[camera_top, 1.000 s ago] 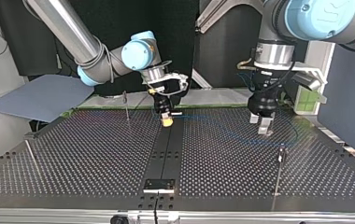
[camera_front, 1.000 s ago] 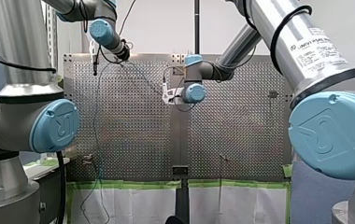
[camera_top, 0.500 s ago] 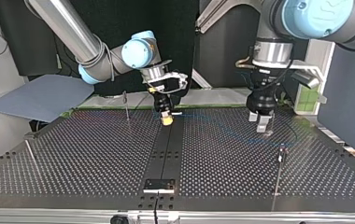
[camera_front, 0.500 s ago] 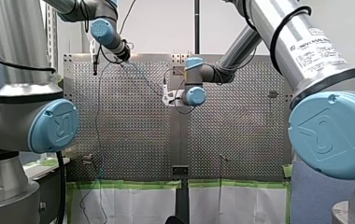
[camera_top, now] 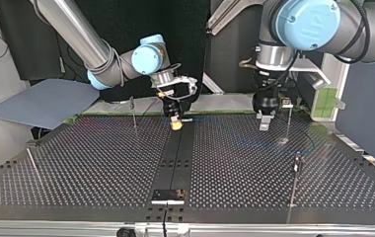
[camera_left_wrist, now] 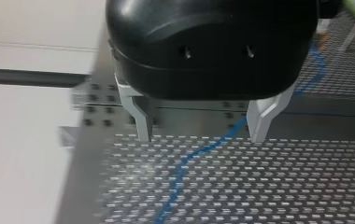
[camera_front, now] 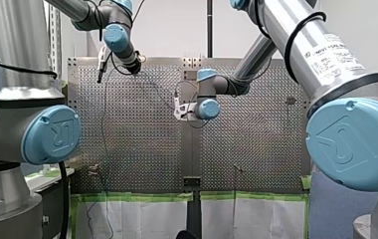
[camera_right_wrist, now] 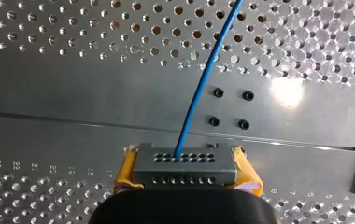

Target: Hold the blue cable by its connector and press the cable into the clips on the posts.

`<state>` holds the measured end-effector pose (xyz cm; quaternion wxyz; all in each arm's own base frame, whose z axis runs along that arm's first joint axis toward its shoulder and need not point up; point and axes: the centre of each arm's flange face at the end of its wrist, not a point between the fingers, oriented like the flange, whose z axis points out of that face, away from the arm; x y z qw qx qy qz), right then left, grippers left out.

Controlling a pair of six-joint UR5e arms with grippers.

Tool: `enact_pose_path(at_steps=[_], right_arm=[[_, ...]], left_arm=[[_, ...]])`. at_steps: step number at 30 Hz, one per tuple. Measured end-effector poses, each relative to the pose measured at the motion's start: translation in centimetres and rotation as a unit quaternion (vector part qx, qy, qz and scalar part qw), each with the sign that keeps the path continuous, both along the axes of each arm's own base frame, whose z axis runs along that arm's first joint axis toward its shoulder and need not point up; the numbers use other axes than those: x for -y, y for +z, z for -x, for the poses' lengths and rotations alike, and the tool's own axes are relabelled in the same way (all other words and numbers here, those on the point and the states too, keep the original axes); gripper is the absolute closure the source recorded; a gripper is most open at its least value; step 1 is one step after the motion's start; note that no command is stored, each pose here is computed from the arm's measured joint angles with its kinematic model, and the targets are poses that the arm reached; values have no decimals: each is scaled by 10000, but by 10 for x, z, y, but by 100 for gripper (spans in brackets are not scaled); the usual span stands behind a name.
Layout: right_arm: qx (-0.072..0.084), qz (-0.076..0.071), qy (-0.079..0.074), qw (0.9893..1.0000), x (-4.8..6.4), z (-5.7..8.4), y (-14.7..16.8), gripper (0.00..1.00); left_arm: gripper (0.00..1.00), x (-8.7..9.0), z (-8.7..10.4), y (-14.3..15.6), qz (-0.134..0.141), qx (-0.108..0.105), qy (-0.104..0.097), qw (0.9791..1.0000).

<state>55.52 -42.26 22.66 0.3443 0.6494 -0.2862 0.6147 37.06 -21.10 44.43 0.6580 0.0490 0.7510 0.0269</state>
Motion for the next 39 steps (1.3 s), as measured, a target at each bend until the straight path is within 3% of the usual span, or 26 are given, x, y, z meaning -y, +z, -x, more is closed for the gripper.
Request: enact_pose_path(at_steps=[5, 10, 25, 36, 39], right_arm=[[-4, 0, -8, 10000, 1, 1, -1, 100], [-5, 2, -15, 10000, 2, 1, -1, 100], [32, 17, -38, 10000, 5, 3, 0, 100], [38, 21, -34, 10000, 6, 3, 0, 100], [39, 20, -34, 10000, 6, 3, 0, 100]], left_arm=[[0, 10, -1, -18, -319, -299, 12, 9990], [0, 18, -6, -33, -584, -426, -15, 9974], [0, 42, -2, -32, -1181, -154, -310, 9924], [0, 66, -9, -51, -1730, -176, -500, 9835], [0, 70, -10, -53, -1808, -127, -492, 9822]])
